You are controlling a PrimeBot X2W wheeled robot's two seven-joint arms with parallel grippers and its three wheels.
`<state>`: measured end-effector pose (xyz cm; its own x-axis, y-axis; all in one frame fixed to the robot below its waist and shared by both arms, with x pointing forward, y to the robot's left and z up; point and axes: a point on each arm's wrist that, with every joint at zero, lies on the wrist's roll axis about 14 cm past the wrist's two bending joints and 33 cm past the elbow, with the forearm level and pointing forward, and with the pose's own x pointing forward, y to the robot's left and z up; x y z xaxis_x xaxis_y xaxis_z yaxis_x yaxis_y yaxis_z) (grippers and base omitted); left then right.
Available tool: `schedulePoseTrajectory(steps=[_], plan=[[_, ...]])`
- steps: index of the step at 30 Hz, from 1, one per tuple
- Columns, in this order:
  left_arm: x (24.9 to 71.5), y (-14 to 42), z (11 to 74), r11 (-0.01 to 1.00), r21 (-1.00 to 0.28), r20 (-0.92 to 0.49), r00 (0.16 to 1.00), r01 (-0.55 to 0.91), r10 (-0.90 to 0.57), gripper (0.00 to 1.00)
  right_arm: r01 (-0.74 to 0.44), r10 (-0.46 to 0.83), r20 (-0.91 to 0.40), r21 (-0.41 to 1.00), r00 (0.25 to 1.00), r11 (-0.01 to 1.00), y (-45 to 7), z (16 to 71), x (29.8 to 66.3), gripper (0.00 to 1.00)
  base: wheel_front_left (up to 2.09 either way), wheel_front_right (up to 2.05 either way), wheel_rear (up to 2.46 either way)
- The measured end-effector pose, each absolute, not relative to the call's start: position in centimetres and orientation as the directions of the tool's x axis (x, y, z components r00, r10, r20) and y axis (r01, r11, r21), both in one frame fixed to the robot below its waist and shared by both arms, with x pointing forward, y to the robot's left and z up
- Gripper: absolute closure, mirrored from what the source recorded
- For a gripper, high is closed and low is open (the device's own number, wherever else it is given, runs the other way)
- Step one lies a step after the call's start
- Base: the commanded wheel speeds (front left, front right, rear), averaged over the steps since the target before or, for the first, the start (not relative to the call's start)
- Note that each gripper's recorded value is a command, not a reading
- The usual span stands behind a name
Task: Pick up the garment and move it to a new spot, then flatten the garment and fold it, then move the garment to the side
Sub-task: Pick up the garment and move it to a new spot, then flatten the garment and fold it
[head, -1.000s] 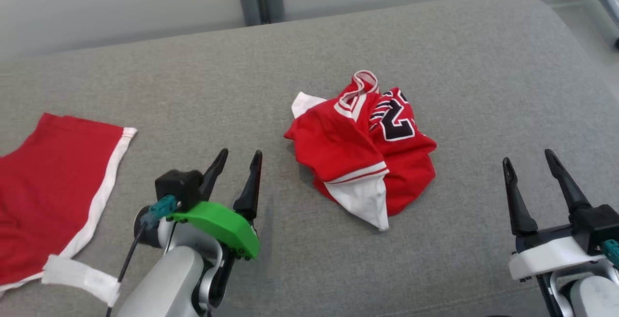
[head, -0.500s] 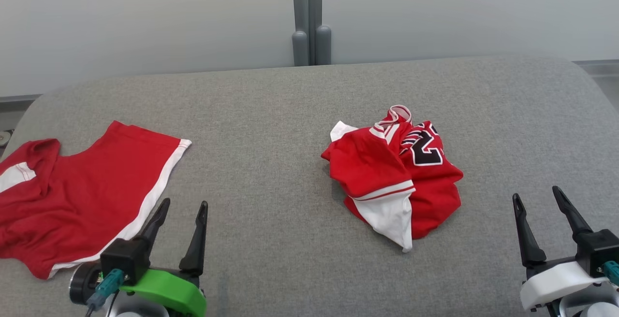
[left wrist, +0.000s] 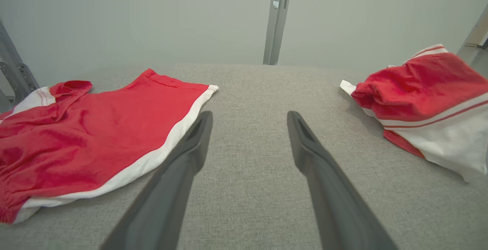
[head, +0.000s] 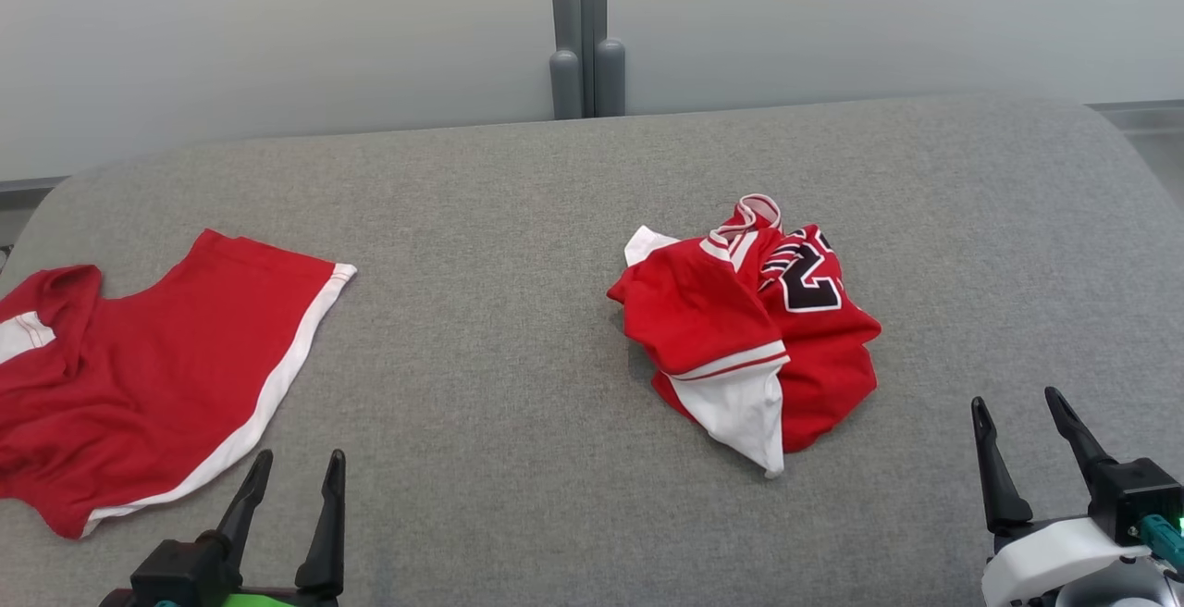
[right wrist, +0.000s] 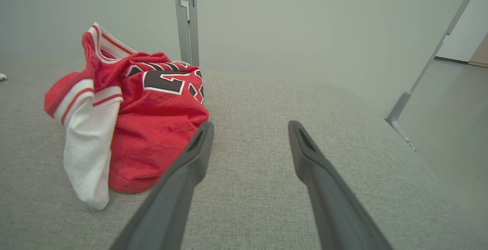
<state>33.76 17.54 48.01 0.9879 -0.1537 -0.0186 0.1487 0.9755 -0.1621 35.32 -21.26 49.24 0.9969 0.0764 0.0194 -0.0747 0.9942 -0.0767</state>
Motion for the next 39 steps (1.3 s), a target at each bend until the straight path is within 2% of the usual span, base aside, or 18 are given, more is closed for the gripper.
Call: schedulePoseTrajectory(steps=[26, 34, 39], plan=[[34.6, 17.6, 47.5, 0.977, -0.179, -0.012, 0.992, 0.118, -0.122, 0.0, -0.096, 0.098, 0.023, -0.065, 0.995, 0.993, -20.5, 49.3, 35.8, 0.0, 0.0, 0.0, 0.0], [36.1, 8.8, 49.4, 0.907, -0.244, 0.052, 0.939, 0.343, -0.341, 0.0, -0.075, 0.08, 0.061, -0.073, 0.995, 0.995, -21.2, 50.6, 36.1, 0.0, 0.0, 0.0, 0.0], [36.3, 1.2, 49.3, 0.797, -0.338, -0.017, 0.844, 0.5, -0.537, 0.0, -0.05, 0.055, 0.078, -0.073, 0.995, 0.996, -22.0, 51.2, 35.9, 0.0, 0.0, 0.0, 0.0]])
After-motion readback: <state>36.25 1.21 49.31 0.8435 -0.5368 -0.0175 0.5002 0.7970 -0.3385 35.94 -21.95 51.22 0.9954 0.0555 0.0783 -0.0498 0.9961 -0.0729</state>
